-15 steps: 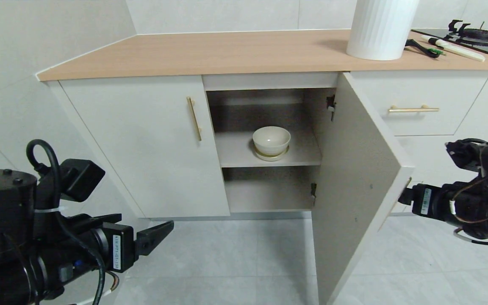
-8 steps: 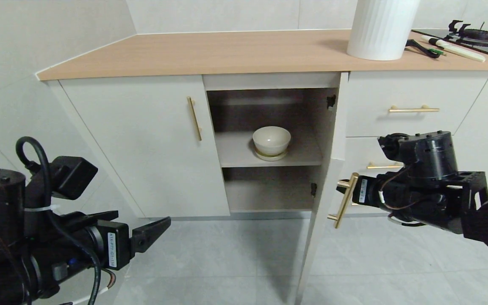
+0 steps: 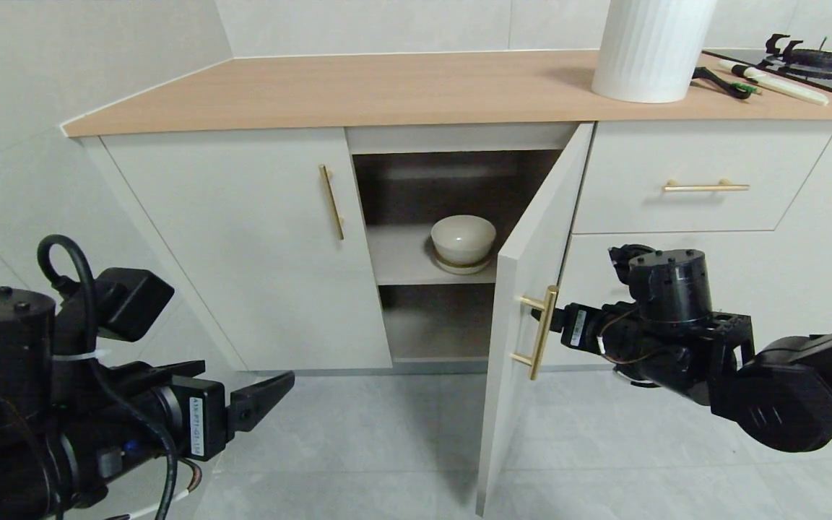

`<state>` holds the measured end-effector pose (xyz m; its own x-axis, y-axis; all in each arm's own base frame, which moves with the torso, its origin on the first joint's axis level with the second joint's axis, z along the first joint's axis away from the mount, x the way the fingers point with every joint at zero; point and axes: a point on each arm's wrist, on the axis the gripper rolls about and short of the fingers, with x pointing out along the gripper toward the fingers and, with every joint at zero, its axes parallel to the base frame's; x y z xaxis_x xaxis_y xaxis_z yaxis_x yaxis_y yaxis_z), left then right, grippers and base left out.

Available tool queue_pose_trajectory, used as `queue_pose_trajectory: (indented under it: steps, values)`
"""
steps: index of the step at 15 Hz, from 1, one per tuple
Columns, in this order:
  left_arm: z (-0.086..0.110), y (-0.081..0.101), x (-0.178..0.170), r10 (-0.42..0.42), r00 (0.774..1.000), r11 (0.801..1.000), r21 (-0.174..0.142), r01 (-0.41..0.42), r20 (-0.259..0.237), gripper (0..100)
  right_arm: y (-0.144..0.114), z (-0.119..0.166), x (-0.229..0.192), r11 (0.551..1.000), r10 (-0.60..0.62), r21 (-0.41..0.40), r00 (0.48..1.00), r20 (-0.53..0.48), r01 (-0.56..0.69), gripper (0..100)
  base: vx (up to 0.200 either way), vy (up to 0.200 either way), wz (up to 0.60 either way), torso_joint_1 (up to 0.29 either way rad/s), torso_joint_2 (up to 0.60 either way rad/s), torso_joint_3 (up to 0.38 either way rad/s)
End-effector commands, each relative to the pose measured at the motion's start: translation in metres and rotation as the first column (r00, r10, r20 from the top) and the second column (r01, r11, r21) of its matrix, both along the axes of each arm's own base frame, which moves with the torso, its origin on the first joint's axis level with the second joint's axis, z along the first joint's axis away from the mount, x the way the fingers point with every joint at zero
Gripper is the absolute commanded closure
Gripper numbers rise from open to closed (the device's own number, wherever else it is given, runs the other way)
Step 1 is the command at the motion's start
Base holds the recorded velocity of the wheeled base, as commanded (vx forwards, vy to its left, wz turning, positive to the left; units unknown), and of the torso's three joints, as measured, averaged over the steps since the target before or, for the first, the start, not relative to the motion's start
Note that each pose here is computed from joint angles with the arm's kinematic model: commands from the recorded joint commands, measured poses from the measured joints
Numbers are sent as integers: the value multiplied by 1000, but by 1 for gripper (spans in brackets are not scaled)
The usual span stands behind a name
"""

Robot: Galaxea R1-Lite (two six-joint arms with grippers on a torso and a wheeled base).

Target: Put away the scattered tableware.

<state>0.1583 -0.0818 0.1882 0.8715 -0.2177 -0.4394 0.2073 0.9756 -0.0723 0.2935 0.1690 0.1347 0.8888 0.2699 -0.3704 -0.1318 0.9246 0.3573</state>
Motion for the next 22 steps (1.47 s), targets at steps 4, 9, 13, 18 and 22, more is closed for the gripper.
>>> queue_pose_trajectory:
  steps: [4,9,13,18,22]
  values:
    - [-1,0,0,-1,1000,1000,5,1,-4,0,5,-10,6,1000,-12,-2,1000,9,12,0,0,0,0,0,0,0]
    - [1,0,1,2,1000,1000,-1,-2,4,0,20,-25,13,999,-38,30,999,34,37,0,200,0,0,3,3,3]
    - [-1,0,4,16,1000,1000,0,-16,-6,0,24,-18,19,994,-63,95,997,54,58,0,50,0,0,1,-1,1]
    - [3,3,7,45,999,999,-23,-45,4,0,31,-14,38,973,-183,161,979,85,167,0,0,0,0,0,0,0]
    - [3,4,6,43,999,999,-23,-43,6,0,28,-18,50,961,-234,170,968,88,216,0,0,0,0,0,0,0]
